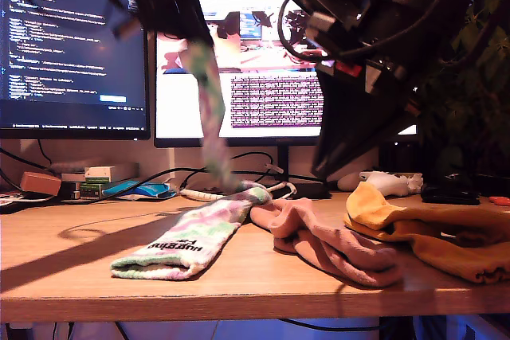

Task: Pair up the socks based on colour and pattern, by placing them on top of one another

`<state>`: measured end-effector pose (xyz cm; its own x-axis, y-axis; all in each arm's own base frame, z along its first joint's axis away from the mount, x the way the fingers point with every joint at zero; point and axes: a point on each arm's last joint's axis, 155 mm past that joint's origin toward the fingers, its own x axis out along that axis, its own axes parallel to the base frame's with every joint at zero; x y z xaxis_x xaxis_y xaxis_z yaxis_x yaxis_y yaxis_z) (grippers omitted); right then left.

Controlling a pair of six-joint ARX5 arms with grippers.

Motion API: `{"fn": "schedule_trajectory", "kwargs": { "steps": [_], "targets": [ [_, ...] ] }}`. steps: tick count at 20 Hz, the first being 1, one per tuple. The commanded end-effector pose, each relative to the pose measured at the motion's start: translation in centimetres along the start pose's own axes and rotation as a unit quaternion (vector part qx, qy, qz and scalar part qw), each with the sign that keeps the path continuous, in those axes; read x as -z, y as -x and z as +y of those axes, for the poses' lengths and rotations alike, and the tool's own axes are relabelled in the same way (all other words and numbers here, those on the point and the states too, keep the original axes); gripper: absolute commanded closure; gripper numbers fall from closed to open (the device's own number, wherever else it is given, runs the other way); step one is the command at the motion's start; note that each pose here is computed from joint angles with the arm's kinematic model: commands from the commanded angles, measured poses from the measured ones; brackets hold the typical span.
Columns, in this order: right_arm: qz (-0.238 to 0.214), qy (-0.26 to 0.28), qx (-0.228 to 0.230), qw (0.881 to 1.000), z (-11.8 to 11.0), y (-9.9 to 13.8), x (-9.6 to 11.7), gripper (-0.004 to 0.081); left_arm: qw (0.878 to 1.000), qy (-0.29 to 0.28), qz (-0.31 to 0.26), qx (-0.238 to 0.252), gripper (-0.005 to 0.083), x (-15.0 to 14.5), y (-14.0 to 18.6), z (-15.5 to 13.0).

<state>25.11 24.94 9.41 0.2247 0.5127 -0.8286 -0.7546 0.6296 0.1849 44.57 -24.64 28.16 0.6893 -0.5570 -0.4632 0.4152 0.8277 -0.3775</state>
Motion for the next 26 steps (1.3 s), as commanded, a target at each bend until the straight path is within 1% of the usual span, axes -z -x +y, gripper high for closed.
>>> {"fn": "schedule_trajectory", "kwargs": {
  "steps": [1,4,7,10,11,14,16,20,22,26],
  "targets": [
    [0.0,0.007,-0.005,1.0,0.3,0.0,0.3,0.0781,1.0,-0.004,-0.019,0.006,0.0794,-1.3,1.4,-0.8],
    [0.0,0.012,-0.005,1.0,0.3,0.0,0.3,0.0781,0.999,-0.007,-0.03,0.012,0.0794,-1.9,2.3,-1.4],
    [0.002,0.012,-0.005,1.0,0.4,0.0,0.4,0.0781,1.0,-0.001,0.003,0.005,0.0794,-0.2,2.4,-1.2],
    [0.001,0.012,-0.013,1.0,0.6,0.0,0.4,0.0781,1.0,-0.008,0.009,0.011,0.0794,0.3,2.3,-2.1],
    [0.002,0.012,-0.014,1.0,0.7,0.0,0.4,0.0781,1.0,-0.007,0.022,0.01,0.0794,0.9,2.4,-2.1],
    [0.002,0.013,-0.014,1.0,0.7,0.0,0.4,0.0781,0.996,0.0,0.089,-0.01,0.0794,4.5,2.6,-1.8],
    [0.002,0.013,-0.014,1.0,0.7,0.0,0.4,0.0781,0.992,-0.007,0.118,-0.04,0.0794,6.1,2.9,-0.7],
    [-0.007,0.016,-0.013,1.0,0.6,0.0,-0.1,0.0781,0.982,0.0,0.18,-0.061,0.0794,9.2,3.8,0.3],
    [-0.016,0.018,-0.013,1.0,0.6,0.0,-0.5,0.0781,0.978,-0.001,0.199,-0.066,0.0794,10.1,3.7,0.5],
    [-0.017,0.019,-0.016,1.0,0.7,0.0,-0.6,0.0781,0.971,-0.004,0.235,-0.051,0.0794,12.4,2.8,-0.6]
  ]
}}
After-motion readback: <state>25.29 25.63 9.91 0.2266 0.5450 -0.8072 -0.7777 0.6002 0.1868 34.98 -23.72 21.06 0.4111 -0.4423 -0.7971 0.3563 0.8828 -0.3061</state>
